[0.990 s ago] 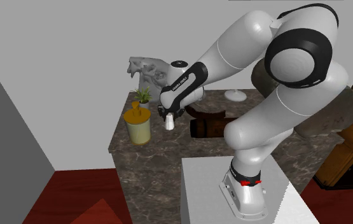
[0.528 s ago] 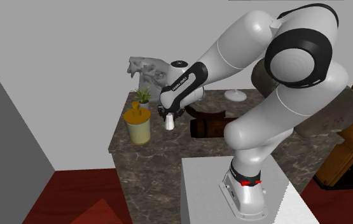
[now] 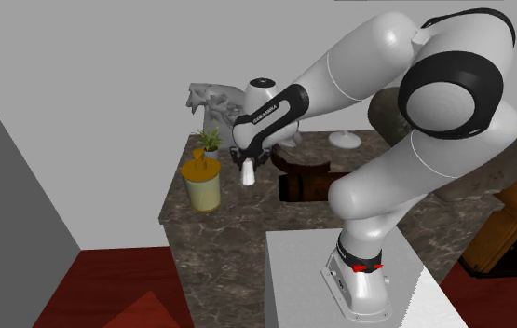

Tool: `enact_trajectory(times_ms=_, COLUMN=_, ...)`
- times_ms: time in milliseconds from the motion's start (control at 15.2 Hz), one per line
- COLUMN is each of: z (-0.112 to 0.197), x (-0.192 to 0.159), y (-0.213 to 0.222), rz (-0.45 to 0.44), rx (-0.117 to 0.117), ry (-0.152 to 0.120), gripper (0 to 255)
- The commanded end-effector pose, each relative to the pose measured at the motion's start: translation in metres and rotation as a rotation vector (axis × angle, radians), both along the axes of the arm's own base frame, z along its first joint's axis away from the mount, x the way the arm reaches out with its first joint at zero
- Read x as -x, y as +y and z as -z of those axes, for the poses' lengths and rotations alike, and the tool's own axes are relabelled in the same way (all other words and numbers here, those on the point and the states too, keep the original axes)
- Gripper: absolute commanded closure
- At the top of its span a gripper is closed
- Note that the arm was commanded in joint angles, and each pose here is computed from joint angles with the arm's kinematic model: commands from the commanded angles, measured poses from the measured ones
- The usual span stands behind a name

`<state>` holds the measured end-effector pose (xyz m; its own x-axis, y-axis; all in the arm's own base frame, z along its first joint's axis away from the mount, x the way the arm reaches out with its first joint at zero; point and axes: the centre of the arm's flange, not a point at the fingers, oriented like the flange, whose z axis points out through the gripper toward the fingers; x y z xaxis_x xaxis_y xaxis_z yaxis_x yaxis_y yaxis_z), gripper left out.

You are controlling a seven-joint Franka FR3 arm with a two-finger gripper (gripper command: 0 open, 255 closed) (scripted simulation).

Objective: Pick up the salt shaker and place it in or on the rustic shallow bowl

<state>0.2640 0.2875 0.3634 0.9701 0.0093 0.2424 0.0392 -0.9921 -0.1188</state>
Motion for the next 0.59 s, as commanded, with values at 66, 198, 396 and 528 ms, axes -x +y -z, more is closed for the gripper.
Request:
enact_trajectory(times_ms=66, z=-0.018, x=0.001, y=-0.001, rz=0.000, rx=0.000, ry=0.001, gripper=255)
enact_trajectory(times_ms=198, z=-0.029, x=0.001, y=-0.001, rz=0.000, rx=0.000, ry=0.001, gripper=255)
enact_trajectory(times_ms=396, z=-0.045, x=0.001, y=-0.001, rz=0.000, rx=0.000, ry=0.001, gripper=255)
enact_trajectory(times_ms=528, z=-0.055, x=0.001, y=-0.001, rz=0.000, rx=0.000, ry=0.001, gripper=255)
